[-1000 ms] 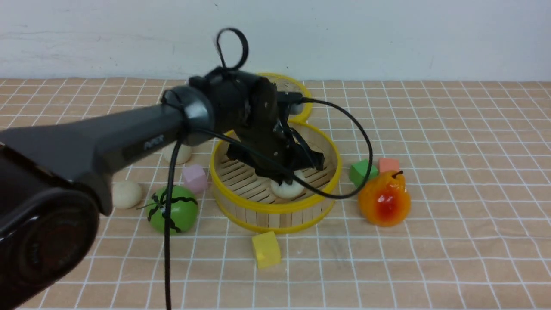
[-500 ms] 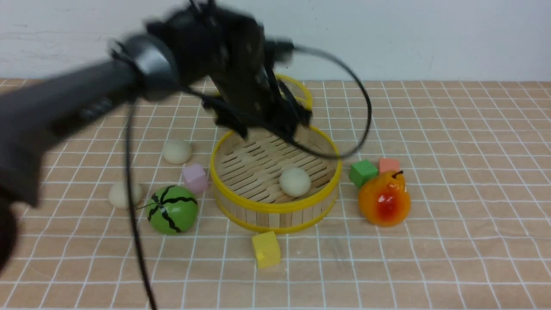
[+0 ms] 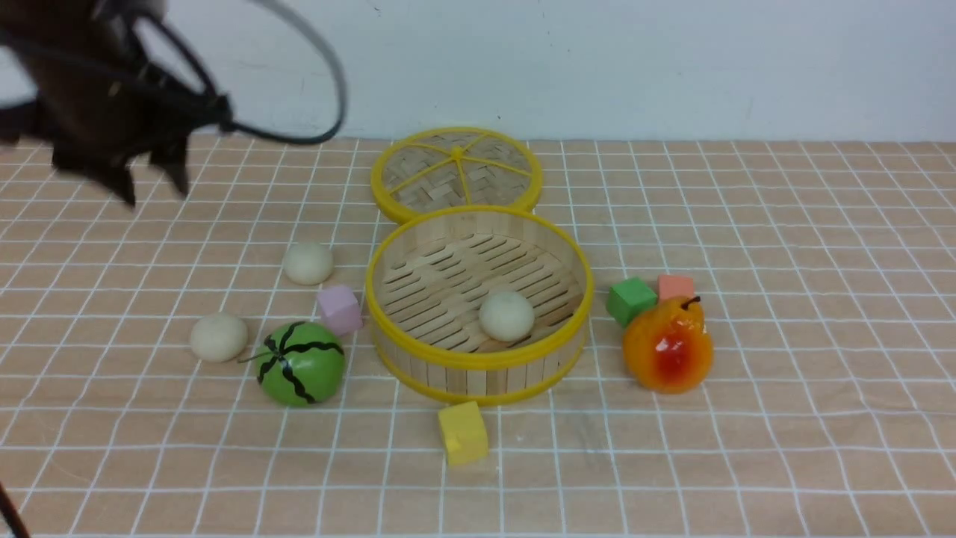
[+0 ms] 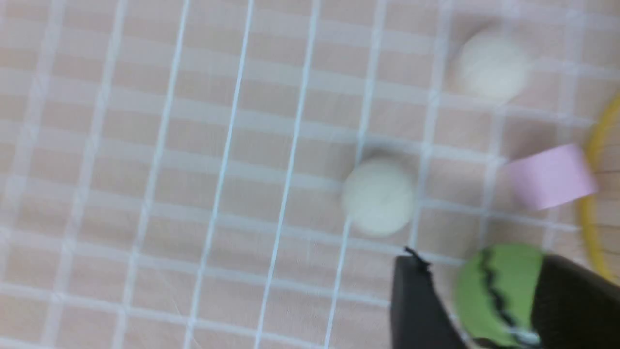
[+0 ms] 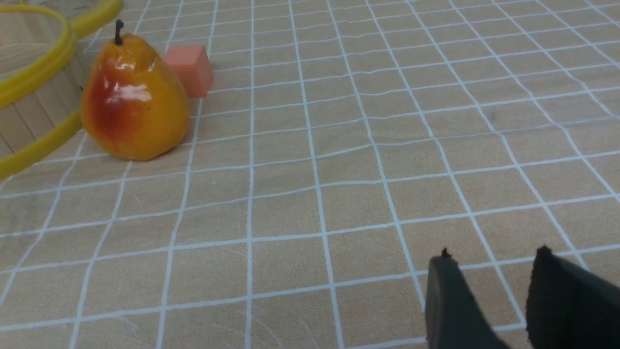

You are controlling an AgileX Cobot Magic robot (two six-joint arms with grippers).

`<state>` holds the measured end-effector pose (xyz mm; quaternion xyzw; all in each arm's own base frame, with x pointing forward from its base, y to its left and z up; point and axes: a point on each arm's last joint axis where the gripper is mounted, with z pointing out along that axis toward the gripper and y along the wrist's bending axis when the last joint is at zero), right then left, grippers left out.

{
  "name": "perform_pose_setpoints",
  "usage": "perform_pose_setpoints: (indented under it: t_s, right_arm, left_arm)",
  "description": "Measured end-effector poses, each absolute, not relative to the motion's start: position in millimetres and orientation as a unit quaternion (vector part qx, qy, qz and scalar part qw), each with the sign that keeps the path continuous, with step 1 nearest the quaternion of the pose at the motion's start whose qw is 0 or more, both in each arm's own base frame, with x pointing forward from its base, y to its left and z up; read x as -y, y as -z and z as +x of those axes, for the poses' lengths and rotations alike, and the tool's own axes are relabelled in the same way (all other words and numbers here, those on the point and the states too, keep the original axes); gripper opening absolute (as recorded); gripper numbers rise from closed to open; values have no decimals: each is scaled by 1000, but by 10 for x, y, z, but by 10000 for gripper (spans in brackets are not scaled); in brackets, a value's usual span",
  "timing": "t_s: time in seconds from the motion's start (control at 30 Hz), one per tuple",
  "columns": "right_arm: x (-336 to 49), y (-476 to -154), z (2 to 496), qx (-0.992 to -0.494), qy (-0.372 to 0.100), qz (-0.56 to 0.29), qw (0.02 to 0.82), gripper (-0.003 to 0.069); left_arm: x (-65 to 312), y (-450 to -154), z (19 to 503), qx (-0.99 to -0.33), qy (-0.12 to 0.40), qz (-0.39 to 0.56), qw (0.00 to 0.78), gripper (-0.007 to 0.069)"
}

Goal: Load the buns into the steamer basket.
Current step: Use the left arm to grab a steamed stuffed bun

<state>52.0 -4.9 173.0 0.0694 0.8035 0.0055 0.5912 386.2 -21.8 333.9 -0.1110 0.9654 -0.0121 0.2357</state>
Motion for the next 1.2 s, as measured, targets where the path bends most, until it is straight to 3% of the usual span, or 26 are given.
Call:
perform_pose_setpoints:
  t_s: [0.07,0.2,0.43,0.8,0.97,1.2]
  right_arm:
    - [49,-1730,520,-803,-5,69,591,241]
    - [49,-1730,520,-803,-5,69,591,241]
    - [49,-1730,520,-803,-5,69,591,241]
    - [49,-1730,520,-803,-5,69,591,241]
    - [49,-1730,520,-803,-5,69,591,241]
    - [49,-1730,520,-803,-5,69,591,241]
  left_arm:
    - [85,-3108,3880,-966,31,-135,219,254]
    - [48,-2844,3898,-965,47,-146,215,223]
    - [147,-2482,4047,-967,53,-138,208,275]
    - [141,-2020,4247,-969,47,-139,197,281]
    - [139,-1913,4284,-970,45,-138,194,236]
    - [137,-1910,4275,-973,41,-126,189,41]
